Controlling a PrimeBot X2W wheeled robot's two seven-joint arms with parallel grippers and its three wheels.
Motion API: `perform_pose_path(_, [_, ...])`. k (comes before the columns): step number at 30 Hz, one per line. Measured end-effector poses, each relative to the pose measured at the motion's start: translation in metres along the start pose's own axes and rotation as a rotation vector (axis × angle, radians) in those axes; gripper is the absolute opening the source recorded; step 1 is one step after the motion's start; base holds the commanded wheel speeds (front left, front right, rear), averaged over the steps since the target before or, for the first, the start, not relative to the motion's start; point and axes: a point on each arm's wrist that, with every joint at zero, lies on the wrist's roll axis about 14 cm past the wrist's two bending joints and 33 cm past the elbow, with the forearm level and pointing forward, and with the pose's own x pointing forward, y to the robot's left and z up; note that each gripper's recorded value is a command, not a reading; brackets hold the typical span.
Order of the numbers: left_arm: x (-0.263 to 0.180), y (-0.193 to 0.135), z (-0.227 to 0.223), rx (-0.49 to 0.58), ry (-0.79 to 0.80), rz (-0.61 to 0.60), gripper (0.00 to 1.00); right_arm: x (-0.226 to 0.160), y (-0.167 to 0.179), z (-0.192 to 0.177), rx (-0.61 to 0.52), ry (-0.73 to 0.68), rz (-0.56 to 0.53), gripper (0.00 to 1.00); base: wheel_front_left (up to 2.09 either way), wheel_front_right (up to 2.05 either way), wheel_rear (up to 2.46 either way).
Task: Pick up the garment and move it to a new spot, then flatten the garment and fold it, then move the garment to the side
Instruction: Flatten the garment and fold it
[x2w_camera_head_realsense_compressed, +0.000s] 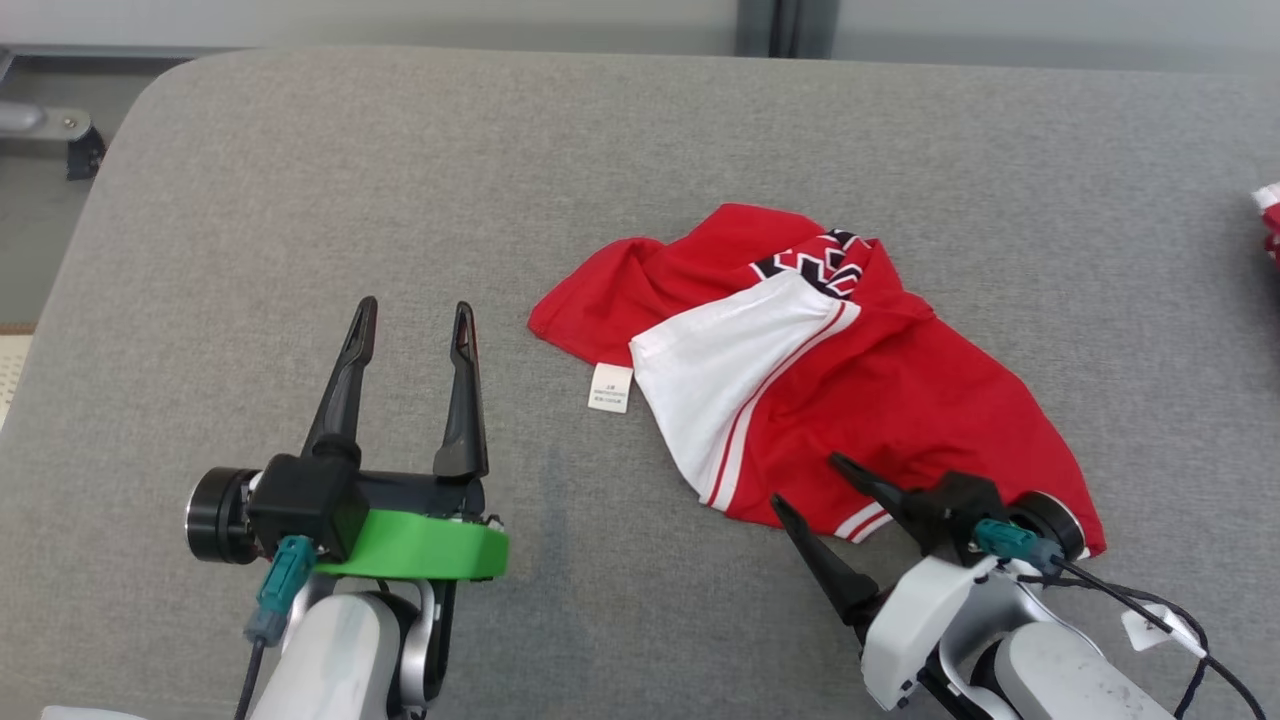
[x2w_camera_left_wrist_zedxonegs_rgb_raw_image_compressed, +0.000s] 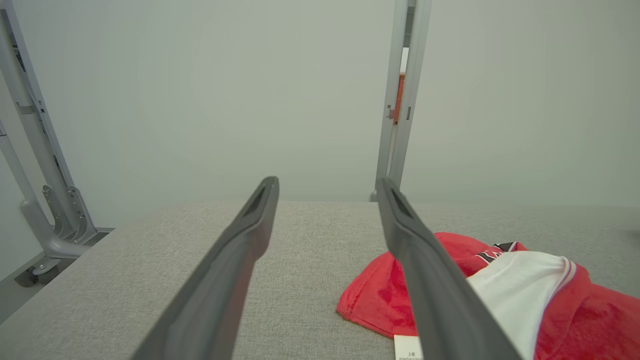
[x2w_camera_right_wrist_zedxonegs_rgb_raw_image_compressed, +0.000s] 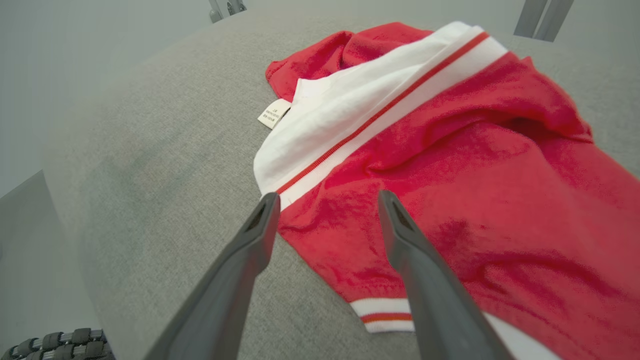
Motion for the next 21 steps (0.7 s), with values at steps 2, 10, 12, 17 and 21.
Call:
perform_pose_path(2, [-0.001, 0.006, -0.003, 0.006, 0.009, 0.019, 1.00, 0.012, 0.008, -0.015, -0.003, 0.051, 0.052, 1.00, 0.00, 0.00, 0.00])
perform_pose_path(10, [-0.006, 0.030, -0.021, 0.030, 0.063, 0.094, 1.00, 0.042, 0.022, -0.056, -0.016, 0.190, 0.161, 0.24, 0.00, 0.00, 0.00])
perform_pose_path(12, [-0.006, 0.034, -0.024, 0.038, 0.071, 0.105, 1.00, 0.046, 0.023, -0.057, -0.022, 0.188, 0.176, 0.00, 0.00, 0.00, 0.00])
perform_pose_path(17, [-0.002, 0.033, -0.027, 0.048, 0.072, 0.097, 1.00, 0.049, 0.026, -0.035, 0.010, 0.074, 0.179, 0.00, 0.00, 0.00, 0.00])
perform_pose_path(21, [0.004, 0.026, -0.028, 0.050, 0.069, 0.068, 1.00, 0.048, 0.012, 0.013, 0.065, -0.114, 0.123, 0.00, 0.00, 0.00, 0.00])
